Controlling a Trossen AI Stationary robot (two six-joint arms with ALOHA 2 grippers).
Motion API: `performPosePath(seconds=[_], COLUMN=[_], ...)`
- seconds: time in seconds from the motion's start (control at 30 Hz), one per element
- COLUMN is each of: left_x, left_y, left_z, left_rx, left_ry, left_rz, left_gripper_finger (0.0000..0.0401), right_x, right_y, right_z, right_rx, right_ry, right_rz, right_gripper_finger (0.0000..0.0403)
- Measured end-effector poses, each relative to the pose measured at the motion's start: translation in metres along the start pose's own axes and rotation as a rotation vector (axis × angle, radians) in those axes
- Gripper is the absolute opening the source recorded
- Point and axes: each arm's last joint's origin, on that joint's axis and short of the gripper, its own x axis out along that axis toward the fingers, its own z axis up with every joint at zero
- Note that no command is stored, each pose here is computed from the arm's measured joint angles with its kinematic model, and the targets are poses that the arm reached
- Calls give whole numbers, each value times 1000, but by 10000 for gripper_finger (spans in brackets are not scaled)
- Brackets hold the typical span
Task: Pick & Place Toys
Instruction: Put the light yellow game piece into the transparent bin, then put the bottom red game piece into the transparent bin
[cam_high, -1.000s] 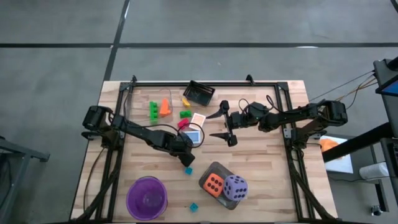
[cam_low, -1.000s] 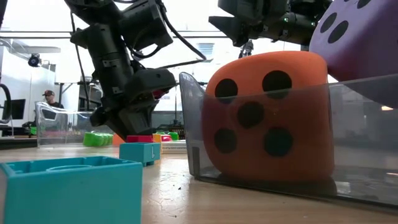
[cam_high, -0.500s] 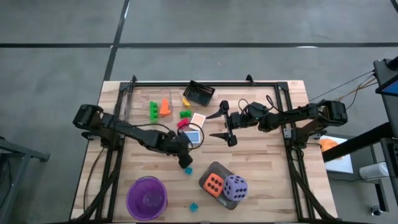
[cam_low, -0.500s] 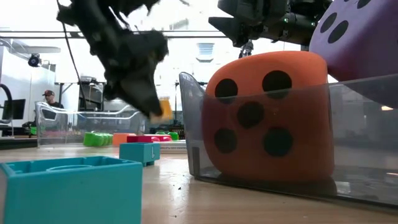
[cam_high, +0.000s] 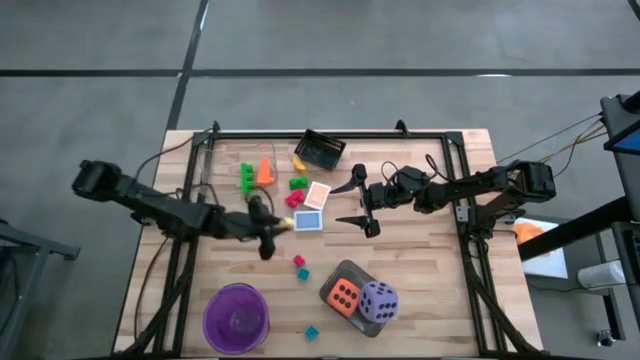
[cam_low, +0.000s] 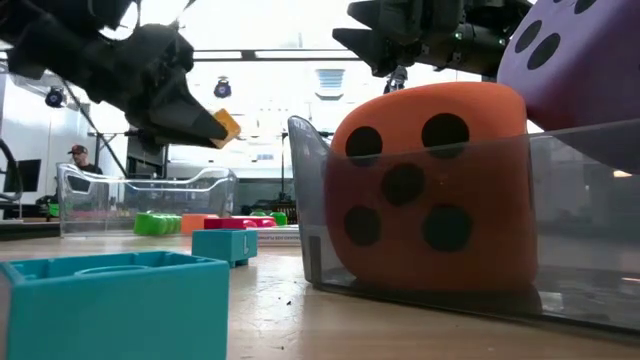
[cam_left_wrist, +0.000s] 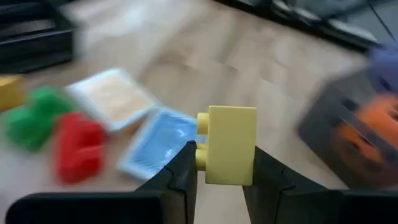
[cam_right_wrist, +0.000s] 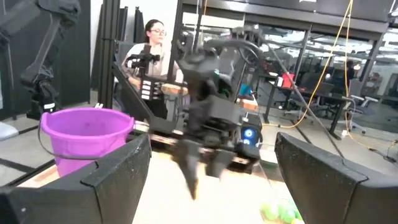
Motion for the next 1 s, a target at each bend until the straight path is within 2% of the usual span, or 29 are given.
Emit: performPosePath(seconds=[0.2, 0.5, 0.6, 0.7, 0.77, 1.0], left_x=[-15, -32, -35, -36, -36, -36], left_y=[27, 72, 83, 91, 94, 95], left_z=[11, 34, 36, 34, 32, 30], left_rx=[-89, -173, -193, -216, -234, -256], left_ry=[-56, 71, 113, 151, 182, 235], left_rz=[93, 437, 508, 534, 527, 477], left_gripper_finger=[91, 91, 91, 93, 114, 243], right_x=[0, 0, 0, 0, 0, 0], right_y=[0, 0, 0, 0, 0, 0], right_z=[1, 1, 1, 1, 1, 1], right_rx=[-8, -4, -4, -4, -4, -3], right_ry=[-13, -10, -10, -10, -9, -9], right_rz=[-2, -3, -3, -3, -3, -3], right_gripper_finger=[339, 339, 339, 339, 339, 339])
